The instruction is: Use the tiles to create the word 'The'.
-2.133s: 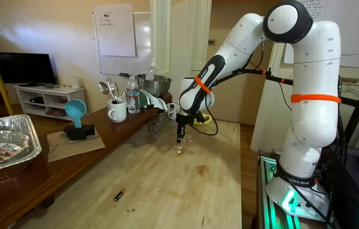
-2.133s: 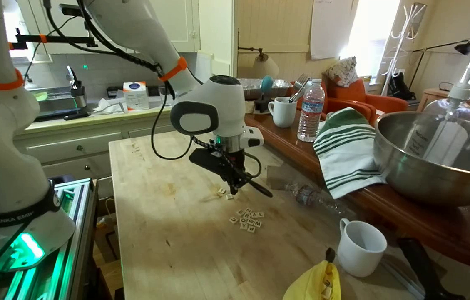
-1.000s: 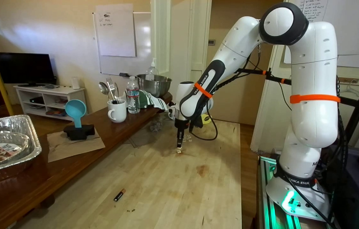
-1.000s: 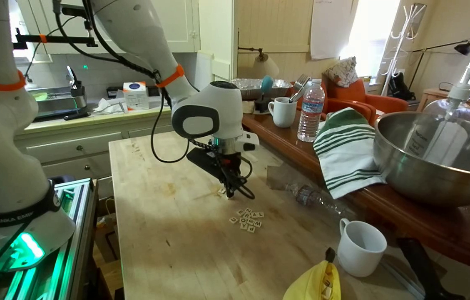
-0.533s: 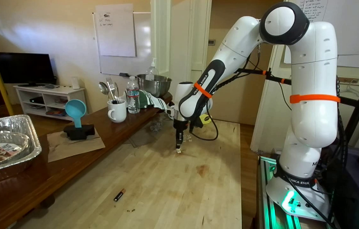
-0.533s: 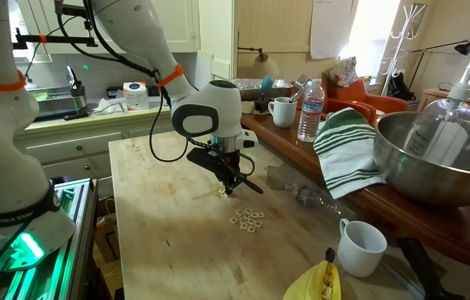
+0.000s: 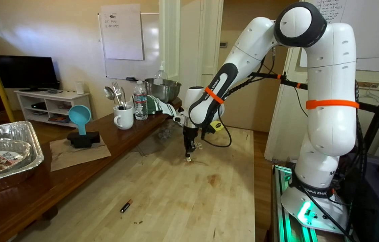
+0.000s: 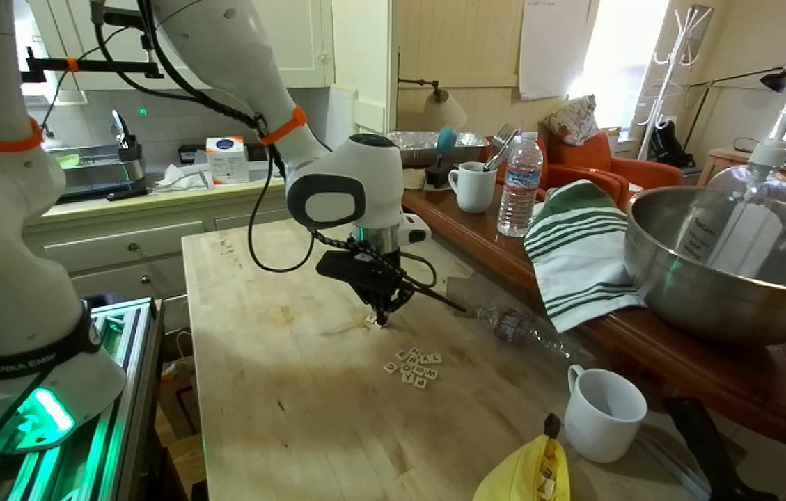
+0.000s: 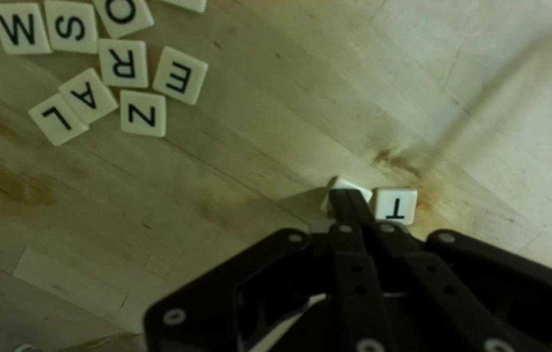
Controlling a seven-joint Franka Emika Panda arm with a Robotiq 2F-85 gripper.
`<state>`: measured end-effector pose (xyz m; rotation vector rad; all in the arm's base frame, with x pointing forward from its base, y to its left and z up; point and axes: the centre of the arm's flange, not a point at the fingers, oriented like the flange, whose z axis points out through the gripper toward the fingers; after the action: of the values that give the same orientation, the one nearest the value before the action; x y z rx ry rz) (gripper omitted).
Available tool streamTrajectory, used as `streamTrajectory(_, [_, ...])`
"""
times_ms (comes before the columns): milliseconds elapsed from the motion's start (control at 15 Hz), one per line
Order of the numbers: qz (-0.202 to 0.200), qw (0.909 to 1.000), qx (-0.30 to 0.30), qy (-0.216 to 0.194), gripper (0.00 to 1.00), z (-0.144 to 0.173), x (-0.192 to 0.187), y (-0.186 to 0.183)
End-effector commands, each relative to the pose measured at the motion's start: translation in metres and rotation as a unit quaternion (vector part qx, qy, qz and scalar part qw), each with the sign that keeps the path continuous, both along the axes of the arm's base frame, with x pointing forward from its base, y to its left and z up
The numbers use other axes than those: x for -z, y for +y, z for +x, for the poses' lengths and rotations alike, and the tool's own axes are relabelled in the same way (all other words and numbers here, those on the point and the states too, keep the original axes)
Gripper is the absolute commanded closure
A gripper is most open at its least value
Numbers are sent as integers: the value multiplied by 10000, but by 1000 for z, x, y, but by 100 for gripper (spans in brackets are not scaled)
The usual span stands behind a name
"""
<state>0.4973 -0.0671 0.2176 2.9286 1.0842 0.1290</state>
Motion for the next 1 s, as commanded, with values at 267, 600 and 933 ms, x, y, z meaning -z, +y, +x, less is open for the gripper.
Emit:
streamTrajectory(267, [60,9978,-623,230,100,-17,11,3])
streamTrajectory(600, [54,9965,-807,233,100,-19,11,5])
streamTrajectory(933, [43,9962,-831,240,100,-18,12,7])
